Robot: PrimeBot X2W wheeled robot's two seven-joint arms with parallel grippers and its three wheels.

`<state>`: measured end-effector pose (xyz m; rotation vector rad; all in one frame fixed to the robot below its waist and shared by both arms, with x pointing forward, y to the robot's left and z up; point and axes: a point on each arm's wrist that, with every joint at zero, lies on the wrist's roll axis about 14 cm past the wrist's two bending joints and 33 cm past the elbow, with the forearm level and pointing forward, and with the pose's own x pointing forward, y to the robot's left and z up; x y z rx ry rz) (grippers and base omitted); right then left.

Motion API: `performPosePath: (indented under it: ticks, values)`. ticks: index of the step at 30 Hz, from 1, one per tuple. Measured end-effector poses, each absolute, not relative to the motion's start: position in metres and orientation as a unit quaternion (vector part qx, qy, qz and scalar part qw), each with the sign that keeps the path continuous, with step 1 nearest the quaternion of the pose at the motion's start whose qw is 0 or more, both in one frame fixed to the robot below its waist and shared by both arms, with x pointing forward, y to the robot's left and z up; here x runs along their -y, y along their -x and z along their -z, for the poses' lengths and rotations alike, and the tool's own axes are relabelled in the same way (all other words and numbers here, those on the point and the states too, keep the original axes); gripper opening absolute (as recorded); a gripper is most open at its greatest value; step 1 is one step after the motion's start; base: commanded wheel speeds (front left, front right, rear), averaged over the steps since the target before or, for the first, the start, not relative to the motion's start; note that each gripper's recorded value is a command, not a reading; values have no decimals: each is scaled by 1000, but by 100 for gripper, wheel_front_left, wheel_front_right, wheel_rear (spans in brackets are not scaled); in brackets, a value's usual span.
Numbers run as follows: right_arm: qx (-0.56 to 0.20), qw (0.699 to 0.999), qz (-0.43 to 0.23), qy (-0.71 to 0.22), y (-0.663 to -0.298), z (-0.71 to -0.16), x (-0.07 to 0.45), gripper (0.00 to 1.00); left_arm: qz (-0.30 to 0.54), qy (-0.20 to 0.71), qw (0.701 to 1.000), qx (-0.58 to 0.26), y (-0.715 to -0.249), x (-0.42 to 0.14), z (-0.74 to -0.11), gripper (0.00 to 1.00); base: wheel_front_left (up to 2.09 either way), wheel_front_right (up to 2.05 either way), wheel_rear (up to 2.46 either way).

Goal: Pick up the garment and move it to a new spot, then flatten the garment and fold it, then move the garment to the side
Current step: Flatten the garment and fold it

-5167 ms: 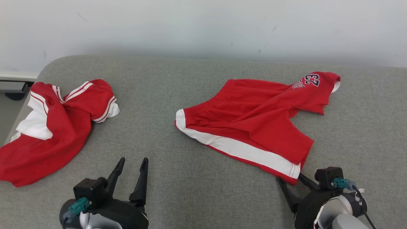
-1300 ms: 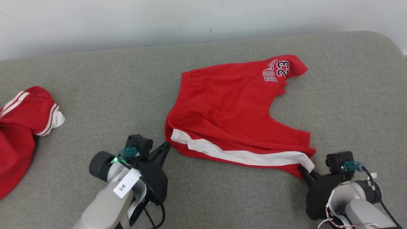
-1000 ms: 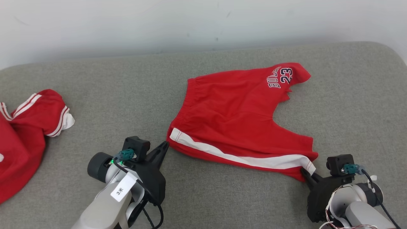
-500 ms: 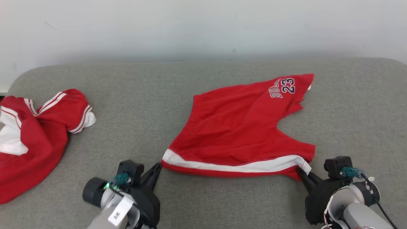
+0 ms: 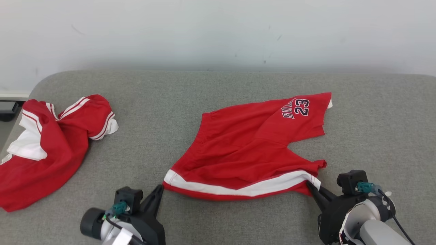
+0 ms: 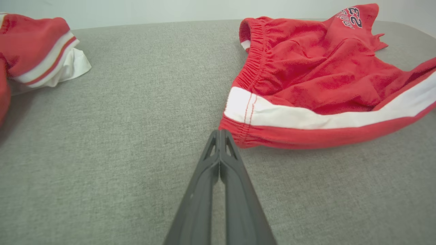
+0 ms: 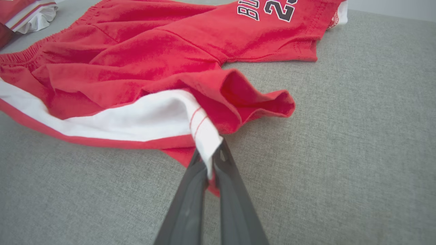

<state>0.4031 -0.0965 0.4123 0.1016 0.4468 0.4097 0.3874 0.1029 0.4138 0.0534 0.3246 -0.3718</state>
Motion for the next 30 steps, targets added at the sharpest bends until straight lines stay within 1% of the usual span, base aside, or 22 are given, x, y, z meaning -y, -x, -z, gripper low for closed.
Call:
performPosePath:
  ticks: [5,14,19,20,21,23,24,25,30]
  values:
    - [-227,952,-198,-62,-396,-408,98,0,187,-20,967,-172,-377,-100,-405,0,0,0,0]
    - [-274,943,-174,-73,-353,-382,121,0,190,-17,968,-165,-368,-96,-408,0,0,0,0]
    - [-271,944,-173,-74,-351,-387,122,0,190,-16,966,-173,-361,-95,-402,0,0,0,0]
    - [-270,944,-172,-75,-350,-387,123,16,192,-16,966,-173,-361,-94,-402,0,0,0,0]
    - [-266,945,-170,-81,-351,-390,124,100,193,-14,965,-174,-360,-93,-401,0,0,0,0]
    - [-266,946,-169,-82,-350,-391,124,100,192,-13,966,-174,-361,-93,-401,0,0,0,0]
    - [-267,945,-168,-84,-350,-391,125,100,186,-9,967,-173,-362,-94,-403,18,0,0,0]
    - [-266,946,-166,-87,-350,-392,126,100,180,-3,969,-171,-364,-96,-404,100,0,0,0]
    - [-256,948,-158,-102,-343,-398,132,100,174,13,972,-156,-366,-93,-414,100,0,0,0]
